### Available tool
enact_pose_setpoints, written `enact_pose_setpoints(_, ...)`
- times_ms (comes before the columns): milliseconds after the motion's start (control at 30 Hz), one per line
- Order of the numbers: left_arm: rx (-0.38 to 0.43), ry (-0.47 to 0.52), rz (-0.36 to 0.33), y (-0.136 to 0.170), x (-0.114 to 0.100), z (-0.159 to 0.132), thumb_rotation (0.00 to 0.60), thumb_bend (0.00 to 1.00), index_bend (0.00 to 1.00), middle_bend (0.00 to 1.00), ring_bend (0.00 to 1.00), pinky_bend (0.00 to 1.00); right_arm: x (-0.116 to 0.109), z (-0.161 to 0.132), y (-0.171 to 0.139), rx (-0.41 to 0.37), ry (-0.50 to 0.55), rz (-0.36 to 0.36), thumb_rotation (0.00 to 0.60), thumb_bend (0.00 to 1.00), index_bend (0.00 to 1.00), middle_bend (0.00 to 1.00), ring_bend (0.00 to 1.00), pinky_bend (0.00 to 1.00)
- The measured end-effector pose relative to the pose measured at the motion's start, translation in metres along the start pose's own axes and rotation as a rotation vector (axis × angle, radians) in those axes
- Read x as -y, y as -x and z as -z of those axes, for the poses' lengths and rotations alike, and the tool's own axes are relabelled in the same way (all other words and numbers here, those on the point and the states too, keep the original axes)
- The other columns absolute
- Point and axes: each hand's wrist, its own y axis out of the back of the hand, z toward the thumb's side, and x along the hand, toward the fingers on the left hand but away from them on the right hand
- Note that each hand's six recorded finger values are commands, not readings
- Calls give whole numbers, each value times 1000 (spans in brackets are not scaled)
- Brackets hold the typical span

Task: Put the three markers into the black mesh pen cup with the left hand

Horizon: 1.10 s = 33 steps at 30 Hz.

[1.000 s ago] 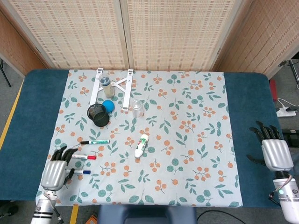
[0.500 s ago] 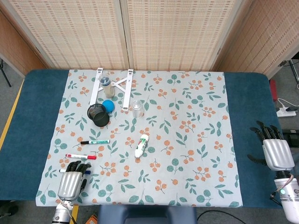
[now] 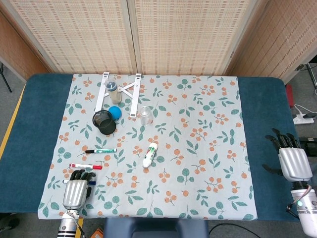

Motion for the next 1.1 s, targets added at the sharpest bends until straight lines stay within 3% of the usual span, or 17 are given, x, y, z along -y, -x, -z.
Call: enact_pose_setpoints(1100,-50,-48,-16,-8,15,17,600,332,422,468,229,212,-5,-1,-3,-1,-6,23,600,24,239,65,157,94)
